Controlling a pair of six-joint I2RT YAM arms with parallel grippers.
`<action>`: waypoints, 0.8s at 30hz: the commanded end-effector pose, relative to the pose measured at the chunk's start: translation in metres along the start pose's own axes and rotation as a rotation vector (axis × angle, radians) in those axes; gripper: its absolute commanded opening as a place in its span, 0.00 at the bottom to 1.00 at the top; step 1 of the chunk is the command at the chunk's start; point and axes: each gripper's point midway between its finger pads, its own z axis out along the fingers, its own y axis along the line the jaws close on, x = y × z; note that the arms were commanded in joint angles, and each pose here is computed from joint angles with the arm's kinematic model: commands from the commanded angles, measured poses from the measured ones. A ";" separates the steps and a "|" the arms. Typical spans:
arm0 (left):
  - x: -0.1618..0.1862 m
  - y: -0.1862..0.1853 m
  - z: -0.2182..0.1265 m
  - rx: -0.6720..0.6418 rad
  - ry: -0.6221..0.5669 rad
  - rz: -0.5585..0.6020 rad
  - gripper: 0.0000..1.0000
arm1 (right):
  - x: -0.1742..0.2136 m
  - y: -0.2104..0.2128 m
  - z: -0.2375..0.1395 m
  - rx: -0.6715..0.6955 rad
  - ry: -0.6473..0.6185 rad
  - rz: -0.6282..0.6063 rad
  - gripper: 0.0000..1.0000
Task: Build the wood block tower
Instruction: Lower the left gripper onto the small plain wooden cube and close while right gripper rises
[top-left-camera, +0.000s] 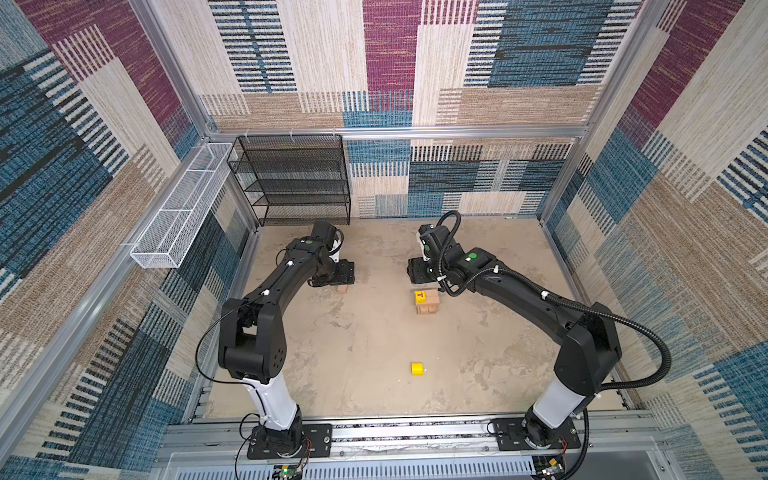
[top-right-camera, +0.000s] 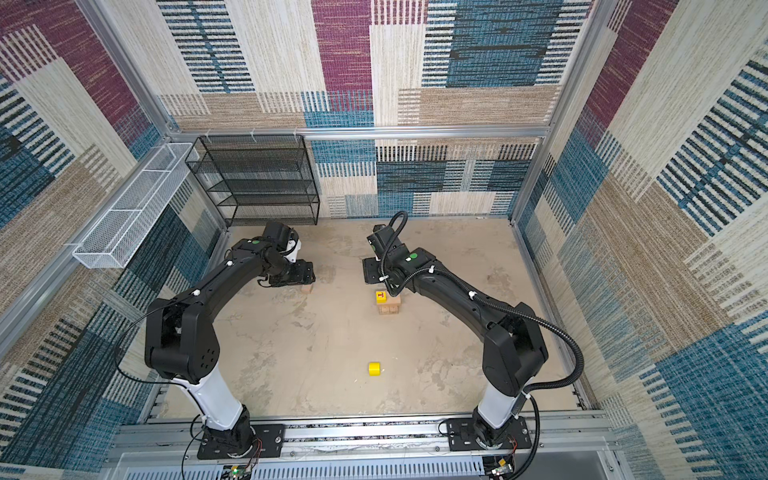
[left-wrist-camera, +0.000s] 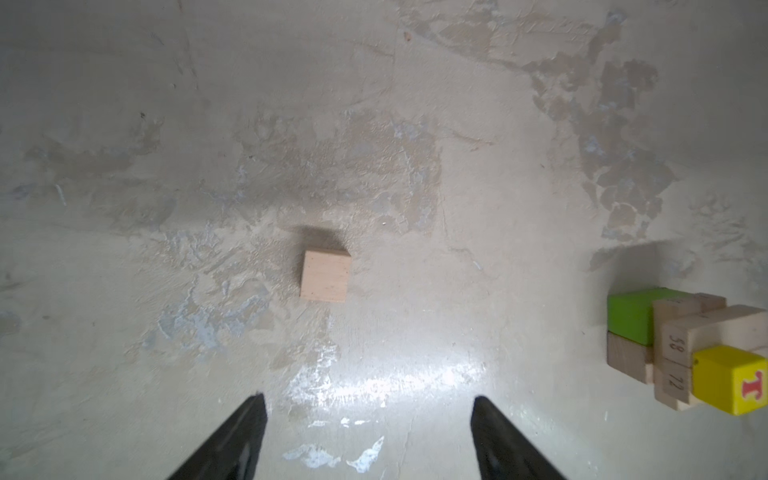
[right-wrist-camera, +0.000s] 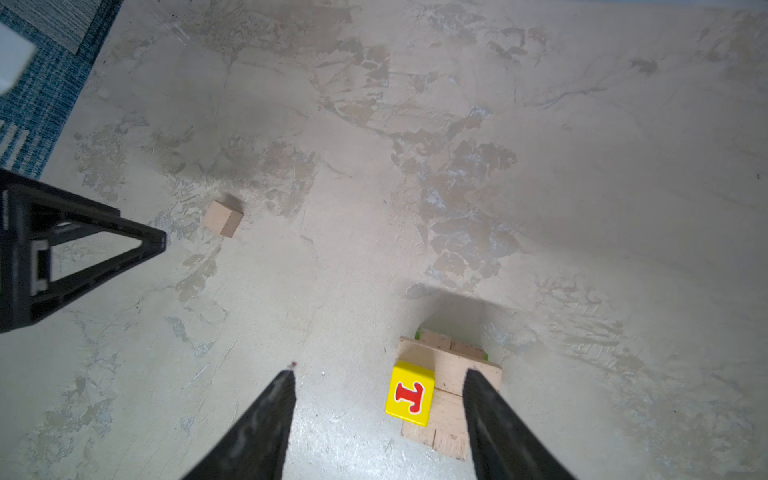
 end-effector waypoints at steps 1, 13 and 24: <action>0.002 0.004 0.012 0.004 0.042 -0.059 0.82 | -0.013 0.008 -0.006 -0.044 -0.065 0.008 0.66; 0.001 0.026 0.052 -0.072 0.128 -0.045 0.68 | -0.009 0.007 -0.011 -0.055 -0.079 0.016 0.65; -0.005 0.033 0.072 -0.110 0.156 -0.001 0.63 | -0.009 0.005 -0.013 -0.044 -0.077 0.016 0.64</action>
